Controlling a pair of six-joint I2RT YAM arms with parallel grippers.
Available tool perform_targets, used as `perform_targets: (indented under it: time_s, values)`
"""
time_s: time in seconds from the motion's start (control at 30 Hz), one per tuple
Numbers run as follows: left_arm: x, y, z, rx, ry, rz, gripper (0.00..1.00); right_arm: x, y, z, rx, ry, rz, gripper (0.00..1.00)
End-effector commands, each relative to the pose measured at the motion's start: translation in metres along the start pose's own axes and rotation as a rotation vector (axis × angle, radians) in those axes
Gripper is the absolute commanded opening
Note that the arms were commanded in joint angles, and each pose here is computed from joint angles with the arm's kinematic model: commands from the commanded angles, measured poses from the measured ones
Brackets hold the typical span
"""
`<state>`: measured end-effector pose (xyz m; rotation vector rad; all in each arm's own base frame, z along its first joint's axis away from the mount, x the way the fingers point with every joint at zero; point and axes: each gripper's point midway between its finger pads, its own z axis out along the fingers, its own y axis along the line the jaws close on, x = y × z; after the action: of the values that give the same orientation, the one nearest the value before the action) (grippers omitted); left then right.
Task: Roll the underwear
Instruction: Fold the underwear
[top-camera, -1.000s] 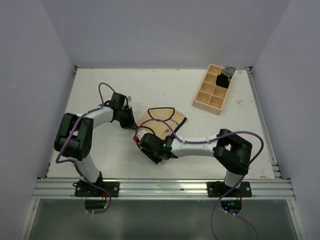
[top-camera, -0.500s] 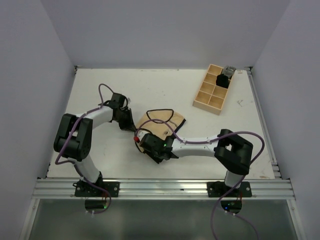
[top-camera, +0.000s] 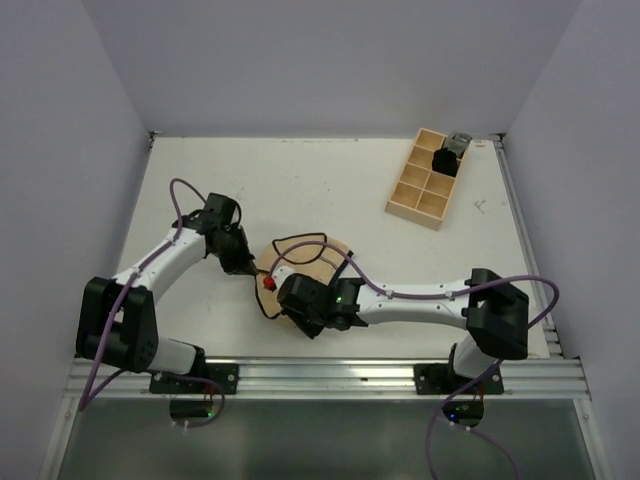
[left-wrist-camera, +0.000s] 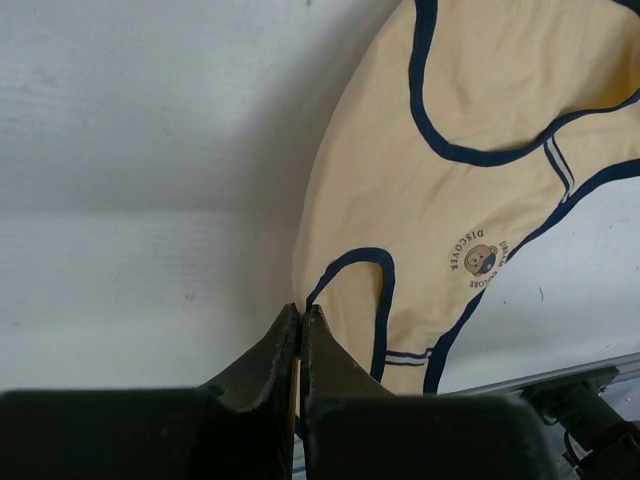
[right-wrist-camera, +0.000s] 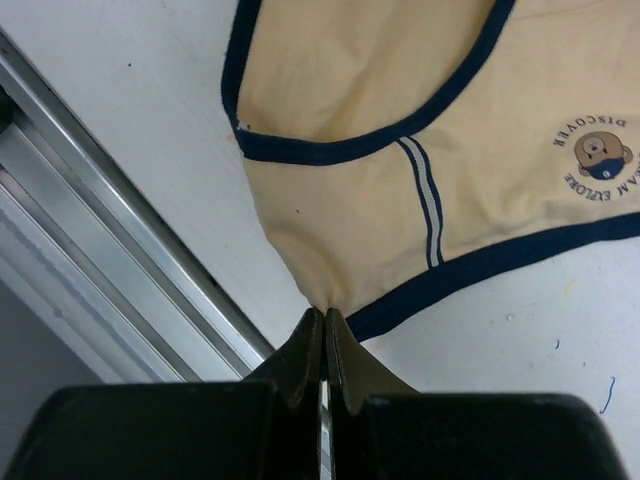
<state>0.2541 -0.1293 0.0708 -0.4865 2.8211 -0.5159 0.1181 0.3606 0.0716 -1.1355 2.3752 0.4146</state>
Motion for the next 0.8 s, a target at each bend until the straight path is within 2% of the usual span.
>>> perform_targets:
  time_s: [0.0,0.23,0.3,0.43,0.53,0.6,0.77]
  values:
    - [0.005,0.015,-0.009,-0.058,-0.008,-0.094,0.00,-0.024,-0.002,-0.026,0.015,-0.072,0.064,0.00]
    - [-0.022,-0.008,-0.022,-0.025,-0.034,-0.176,0.00,-0.049,-0.005,-0.033,0.045,-0.078,0.063,0.00]
    - [-0.029,-0.010,-0.024,-0.032,-0.050,-0.186,0.04,-0.053,-0.009,-0.032,0.053,-0.073,0.077,0.00]
    - [-0.046,-0.010,-0.025,-0.041,-0.079,-0.205,0.06,-0.073,-0.039,-0.039,0.067,-0.097,0.180,0.00]
    - [-0.053,-0.010,-0.013,-0.031,-0.040,-0.241,0.05,-0.084,-0.065,-0.039,0.064,-0.100,0.245,0.00]
    - [-0.063,-0.022,-0.009,0.002,-0.031,-0.251,0.11,-0.086,-0.073,-0.034,0.055,-0.087,0.256,0.00]
    - [-0.088,-0.045,-0.001,0.051,-0.025,-0.278,0.16,-0.097,-0.098,-0.027,0.047,-0.088,0.315,0.00]
